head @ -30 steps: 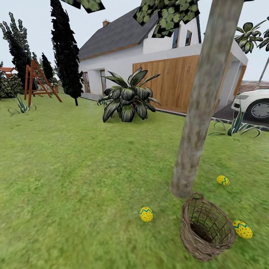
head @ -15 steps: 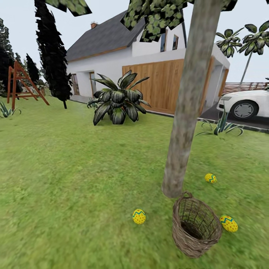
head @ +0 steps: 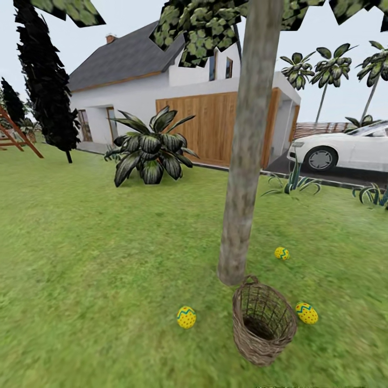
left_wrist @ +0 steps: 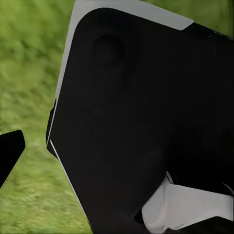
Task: Take the three Easter eggs out of the wicker basket on the lawn in the garden, then place them on the lawn next to a single tree (choose any tree) so that all three eggs are next to the same tree and none are left in the basket.
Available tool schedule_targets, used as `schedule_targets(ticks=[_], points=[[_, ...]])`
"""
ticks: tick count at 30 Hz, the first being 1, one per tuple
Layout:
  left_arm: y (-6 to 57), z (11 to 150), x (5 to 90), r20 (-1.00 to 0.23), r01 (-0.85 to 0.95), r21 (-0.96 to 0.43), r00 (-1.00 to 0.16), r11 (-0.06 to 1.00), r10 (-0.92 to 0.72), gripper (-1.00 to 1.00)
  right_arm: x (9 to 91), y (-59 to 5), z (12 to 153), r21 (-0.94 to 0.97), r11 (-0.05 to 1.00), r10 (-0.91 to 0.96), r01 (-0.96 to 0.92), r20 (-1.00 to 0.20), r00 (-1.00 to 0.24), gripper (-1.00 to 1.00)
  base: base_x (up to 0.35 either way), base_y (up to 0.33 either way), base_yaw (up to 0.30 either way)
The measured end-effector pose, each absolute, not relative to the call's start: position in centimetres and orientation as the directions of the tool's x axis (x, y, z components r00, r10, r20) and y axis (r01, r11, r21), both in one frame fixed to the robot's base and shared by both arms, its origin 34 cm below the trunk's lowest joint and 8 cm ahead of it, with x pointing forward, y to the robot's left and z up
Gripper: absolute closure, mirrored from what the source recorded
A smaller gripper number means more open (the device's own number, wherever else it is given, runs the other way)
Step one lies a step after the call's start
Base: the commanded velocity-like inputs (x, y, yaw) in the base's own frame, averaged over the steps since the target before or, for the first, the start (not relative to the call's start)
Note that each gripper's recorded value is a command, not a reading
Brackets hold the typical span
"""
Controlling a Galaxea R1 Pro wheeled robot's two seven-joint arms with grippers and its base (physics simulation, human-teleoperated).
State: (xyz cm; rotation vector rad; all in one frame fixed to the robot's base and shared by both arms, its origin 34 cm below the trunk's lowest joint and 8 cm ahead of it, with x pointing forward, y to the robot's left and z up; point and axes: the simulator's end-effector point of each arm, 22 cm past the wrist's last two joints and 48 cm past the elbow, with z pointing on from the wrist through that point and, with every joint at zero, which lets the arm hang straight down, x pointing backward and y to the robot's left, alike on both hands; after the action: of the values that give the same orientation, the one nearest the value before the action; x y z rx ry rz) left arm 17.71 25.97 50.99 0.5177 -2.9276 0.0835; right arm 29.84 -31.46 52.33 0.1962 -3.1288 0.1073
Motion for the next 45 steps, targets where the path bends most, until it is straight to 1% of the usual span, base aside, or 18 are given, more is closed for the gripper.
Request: schedule_targets(ticks=[5,17,23,27,35,45], points=[[26.0,51.7,17.9,0.168,-0.346,-0.028,-0.926,0.938,-0.337,-1.00,29.6,-31.6,53.1,-0.070,0.990,-0.121,-0.121,0.008,-0.993,-1.00,0.000,0.000,-0.188],[25.5,53.3,17.8,0.169,-0.348,-0.034,-0.926,0.937,-0.337,-1.00,29.3,-31.5,54.7,-0.068,0.990,-0.120,-0.120,0.010,-0.993,-1.00,0.000,0.000,-0.010],[25.1,54.1,16.9,0.181,-0.346,-0.039,-0.925,0.938,-0.334,-1.00,26.0,-31.2,54.8,-0.061,0.990,-0.125,-0.126,0.026,-0.992,-1.00,0.000,0.000,0.000],[24.6,54.6,15.0,0.195,-0.350,-0.054,-0.922,0.935,-0.333,-1.00,23.6,-31.2,55.0,-0.056,0.990,-0.127,-0.129,0.038,-0.991,-1.00,0.000,0.000,0.000],[24.8,55.5,11.9,0.210,-0.353,-0.042,-0.918,0.935,-0.337,-1.00,19.4,-31.0,55.5,-0.046,0.990,-0.135,-0.137,0.049,-0.990,-1.00,0.000,0.000,0.000],[23.9,57.2,6.1,0.277,-0.355,-0.027,-0.901,0.934,-0.334,-1.00,15.1,-30.8,56.5,-0.037,0.989,-0.138,-0.141,0.084,-0.987,-1.00,0.000,0.000,0.000]])
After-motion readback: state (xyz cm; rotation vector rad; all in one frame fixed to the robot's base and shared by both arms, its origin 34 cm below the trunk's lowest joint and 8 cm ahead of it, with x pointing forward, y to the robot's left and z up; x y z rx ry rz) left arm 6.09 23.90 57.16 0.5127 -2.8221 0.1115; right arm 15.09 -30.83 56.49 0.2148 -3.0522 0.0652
